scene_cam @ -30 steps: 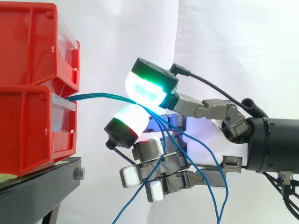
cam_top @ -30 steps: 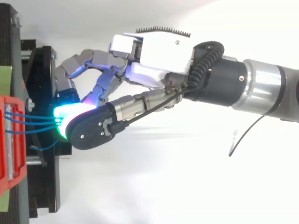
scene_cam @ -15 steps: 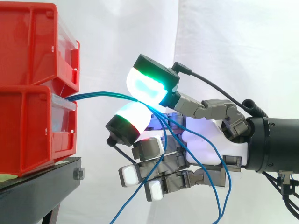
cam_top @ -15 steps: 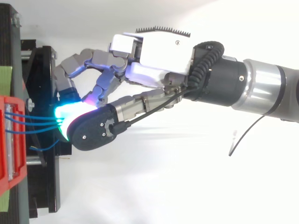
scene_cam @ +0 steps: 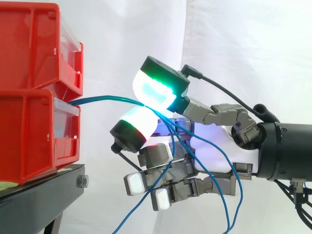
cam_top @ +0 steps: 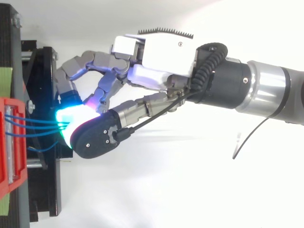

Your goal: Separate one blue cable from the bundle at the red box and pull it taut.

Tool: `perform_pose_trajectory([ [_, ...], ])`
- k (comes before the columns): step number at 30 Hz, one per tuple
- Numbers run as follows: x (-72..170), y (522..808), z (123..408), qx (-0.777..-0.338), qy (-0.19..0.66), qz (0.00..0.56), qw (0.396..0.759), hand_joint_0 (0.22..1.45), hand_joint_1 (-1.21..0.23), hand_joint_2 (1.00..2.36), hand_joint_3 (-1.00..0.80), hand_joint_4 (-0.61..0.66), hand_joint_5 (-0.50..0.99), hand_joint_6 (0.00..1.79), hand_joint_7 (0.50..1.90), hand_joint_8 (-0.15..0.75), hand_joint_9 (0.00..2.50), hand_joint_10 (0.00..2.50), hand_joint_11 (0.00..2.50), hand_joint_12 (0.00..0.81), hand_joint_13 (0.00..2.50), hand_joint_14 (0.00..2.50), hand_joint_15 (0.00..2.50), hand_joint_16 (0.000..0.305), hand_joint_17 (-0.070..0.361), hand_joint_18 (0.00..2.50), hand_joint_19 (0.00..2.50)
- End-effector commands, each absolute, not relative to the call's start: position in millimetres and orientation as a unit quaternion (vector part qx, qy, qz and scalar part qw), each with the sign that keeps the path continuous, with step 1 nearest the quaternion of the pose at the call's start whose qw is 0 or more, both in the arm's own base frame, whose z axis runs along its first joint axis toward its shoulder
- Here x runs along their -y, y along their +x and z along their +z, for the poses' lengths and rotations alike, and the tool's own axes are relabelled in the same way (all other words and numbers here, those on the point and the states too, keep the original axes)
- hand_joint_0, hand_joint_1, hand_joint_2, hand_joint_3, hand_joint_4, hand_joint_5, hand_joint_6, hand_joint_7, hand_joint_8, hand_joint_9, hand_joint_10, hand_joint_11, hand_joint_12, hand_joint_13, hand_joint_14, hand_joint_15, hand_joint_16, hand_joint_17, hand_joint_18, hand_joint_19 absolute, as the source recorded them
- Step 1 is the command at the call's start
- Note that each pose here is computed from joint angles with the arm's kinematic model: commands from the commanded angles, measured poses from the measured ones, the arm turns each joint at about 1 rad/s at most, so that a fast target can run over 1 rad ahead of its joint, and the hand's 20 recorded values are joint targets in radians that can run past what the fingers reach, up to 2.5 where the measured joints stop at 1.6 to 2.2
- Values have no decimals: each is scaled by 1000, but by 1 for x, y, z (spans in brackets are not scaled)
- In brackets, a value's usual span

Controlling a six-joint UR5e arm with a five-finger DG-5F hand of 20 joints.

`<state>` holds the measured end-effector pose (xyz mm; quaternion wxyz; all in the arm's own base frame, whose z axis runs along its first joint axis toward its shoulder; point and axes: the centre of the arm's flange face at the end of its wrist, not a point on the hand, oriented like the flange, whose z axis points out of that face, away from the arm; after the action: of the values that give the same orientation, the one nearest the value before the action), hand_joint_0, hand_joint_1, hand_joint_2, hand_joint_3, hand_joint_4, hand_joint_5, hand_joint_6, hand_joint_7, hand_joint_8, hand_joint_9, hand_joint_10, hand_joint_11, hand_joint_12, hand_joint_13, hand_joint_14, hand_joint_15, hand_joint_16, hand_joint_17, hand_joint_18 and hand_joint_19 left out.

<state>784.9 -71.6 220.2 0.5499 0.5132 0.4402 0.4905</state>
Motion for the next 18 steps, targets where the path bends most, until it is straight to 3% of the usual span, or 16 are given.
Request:
perform_pose_trajectory([
  [1,72,785,220,-440,514,490,549,704,-946,1000,-500,9,-160,900,1359,329,1149,30,1267,393,962,27,651,49,110,870,783],
  [13,71,784,219,-443,517,494,541,510,-944,1000,-500,60,-163,882,1305,351,1135,29,1238,421,956,26,659,53,120,889,800],
  [18,71,783,218,-443,518,494,540,465,-796,1000,-500,92,-162,862,1215,363,1135,26,1209,438,961,24,646,58,131,918,796],
])
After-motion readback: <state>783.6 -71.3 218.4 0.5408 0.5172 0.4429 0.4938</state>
